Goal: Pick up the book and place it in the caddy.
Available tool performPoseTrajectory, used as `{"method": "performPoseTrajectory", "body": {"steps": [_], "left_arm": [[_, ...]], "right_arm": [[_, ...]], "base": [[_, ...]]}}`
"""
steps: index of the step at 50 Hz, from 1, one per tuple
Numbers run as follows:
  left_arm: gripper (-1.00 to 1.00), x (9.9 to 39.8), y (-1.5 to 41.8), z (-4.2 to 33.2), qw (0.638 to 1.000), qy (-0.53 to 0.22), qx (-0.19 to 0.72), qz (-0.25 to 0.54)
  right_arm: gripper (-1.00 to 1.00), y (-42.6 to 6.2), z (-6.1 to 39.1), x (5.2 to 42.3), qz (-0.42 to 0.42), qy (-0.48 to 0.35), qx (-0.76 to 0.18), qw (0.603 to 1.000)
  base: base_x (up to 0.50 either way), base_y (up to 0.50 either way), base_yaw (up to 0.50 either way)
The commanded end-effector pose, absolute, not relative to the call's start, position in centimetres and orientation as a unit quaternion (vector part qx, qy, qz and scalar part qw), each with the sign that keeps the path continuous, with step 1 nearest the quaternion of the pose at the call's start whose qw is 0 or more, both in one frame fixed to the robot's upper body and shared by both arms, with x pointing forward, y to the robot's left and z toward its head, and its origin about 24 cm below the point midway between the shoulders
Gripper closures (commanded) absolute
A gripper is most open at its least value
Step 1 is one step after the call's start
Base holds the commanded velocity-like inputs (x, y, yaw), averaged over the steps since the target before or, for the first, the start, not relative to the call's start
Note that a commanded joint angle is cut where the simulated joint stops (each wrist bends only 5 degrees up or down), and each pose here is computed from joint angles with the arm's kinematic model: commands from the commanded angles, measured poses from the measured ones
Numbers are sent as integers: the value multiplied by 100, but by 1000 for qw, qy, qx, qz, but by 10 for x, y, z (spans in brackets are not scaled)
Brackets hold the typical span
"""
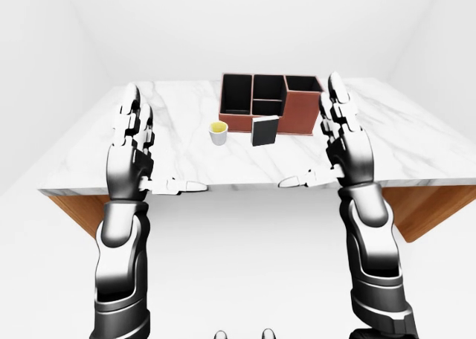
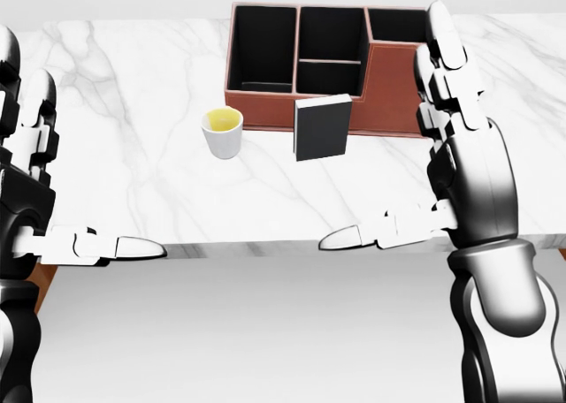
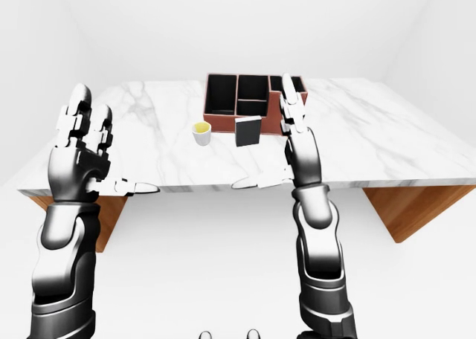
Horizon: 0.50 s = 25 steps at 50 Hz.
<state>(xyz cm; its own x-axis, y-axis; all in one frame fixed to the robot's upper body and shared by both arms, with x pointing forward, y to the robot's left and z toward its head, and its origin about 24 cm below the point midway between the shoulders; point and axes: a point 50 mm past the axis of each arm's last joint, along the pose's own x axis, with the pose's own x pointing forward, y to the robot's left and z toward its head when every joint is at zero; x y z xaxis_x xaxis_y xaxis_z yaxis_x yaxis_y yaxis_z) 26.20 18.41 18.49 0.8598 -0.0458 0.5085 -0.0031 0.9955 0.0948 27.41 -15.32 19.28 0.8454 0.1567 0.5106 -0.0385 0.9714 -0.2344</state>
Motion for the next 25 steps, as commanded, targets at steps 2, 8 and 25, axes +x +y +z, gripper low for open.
{"method": "performPoseTrajectory", "body": {"steps": [2, 8, 25], "left_arm": [[-100, 262, 184, 185, 963, -265, 47, -12], [-100, 263, 184, 183, 964, -261, 46, -11], [-100, 265, 185, 180, 967, -253, 41, -11]], "right_arm": [[-100, -153, 188, 274, 53, -265, -106, 957], [-100, -152, 188, 273, 54, -265, -105, 957], [-100, -154, 195, 274, 43, -281, -62, 957]], "base": [[0, 0, 0], [0, 0, 0], [0, 0, 0]]}}
